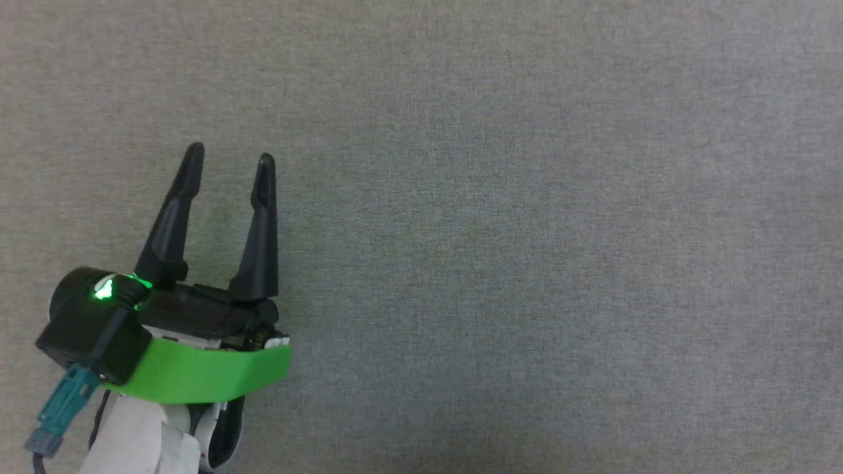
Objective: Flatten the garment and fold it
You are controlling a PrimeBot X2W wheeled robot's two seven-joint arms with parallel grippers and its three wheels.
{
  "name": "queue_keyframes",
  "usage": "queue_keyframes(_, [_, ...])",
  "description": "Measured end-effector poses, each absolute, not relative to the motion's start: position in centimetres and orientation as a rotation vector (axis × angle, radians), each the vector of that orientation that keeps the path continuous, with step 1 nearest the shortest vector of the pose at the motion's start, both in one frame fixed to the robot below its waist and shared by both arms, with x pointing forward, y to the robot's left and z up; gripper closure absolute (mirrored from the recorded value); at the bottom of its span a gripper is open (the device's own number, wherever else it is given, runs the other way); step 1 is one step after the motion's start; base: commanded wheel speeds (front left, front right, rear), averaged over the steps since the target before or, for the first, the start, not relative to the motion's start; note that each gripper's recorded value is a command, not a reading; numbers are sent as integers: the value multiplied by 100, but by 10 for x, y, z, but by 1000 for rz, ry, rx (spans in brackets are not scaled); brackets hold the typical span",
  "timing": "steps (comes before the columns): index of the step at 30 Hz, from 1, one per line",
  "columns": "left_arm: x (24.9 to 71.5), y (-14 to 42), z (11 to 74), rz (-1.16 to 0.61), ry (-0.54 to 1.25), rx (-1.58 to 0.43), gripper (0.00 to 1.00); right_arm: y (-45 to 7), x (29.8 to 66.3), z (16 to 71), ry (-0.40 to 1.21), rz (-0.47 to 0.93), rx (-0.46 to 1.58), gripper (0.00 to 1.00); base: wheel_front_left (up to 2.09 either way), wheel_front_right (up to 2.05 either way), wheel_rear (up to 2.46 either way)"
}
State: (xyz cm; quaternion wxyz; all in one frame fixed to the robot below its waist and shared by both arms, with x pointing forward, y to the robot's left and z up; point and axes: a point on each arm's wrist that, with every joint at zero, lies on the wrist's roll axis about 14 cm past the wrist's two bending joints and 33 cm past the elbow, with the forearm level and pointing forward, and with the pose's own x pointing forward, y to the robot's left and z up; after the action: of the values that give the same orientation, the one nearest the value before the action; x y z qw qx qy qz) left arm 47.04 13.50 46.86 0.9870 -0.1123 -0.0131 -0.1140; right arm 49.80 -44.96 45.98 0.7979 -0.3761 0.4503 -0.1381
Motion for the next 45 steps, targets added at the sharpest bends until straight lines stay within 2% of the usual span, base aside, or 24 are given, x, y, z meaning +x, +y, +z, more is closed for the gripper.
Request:
queue_keyframes(5, [483, 136, 458, -221, -25, -233, 0, -460, 501, 441, 969, -302, -810, 100, 0, 0, 0])
queue_keyframes(6, [485, 135, 456, -221, -30, -233, 0, -459, 502, 435, 967, -298, -803, 79, 0, 0, 0])
queue_keyframes(7, [488, 135, 455, -222, -33, -236, 0, -458, 503, 430, 968, -294, -799, 67, 0, 0, 0])
queue_keyframes(8, [490, 135, 453, -222, -34, -232, 0, -458, 504, 425, 965, -292, -790, 51, 0, 0, 0])
queue_keyframes(9, [491, 134, 452, -221, -36, -234, 0, -458, 504, 422, 963, -291, -785, 0, 0, 0, 0])
queue_keyframes(19, [493, 144, 475, -160, -104, -230, 0, -442, 504, 426, 862, -248, -743, 0, 0, 0, 0])
queue_keyframes(29, [454, 149, 505, -123, -120, -239, 0, -382, 502, 487, 541, -198, -530, 0, 0, 0, 0])
queue_keyframes(38, [415, 154, 536, -94, -167, -260, 0, -296, 452, 543, 185, -120, -270, 0, 0, 0, 0])
queue_keyframes(45, [389, 154, 543, -95, -176, -246, 0, -238, 406, 554, 32, -58, -153, 0, 0, 0, 0])
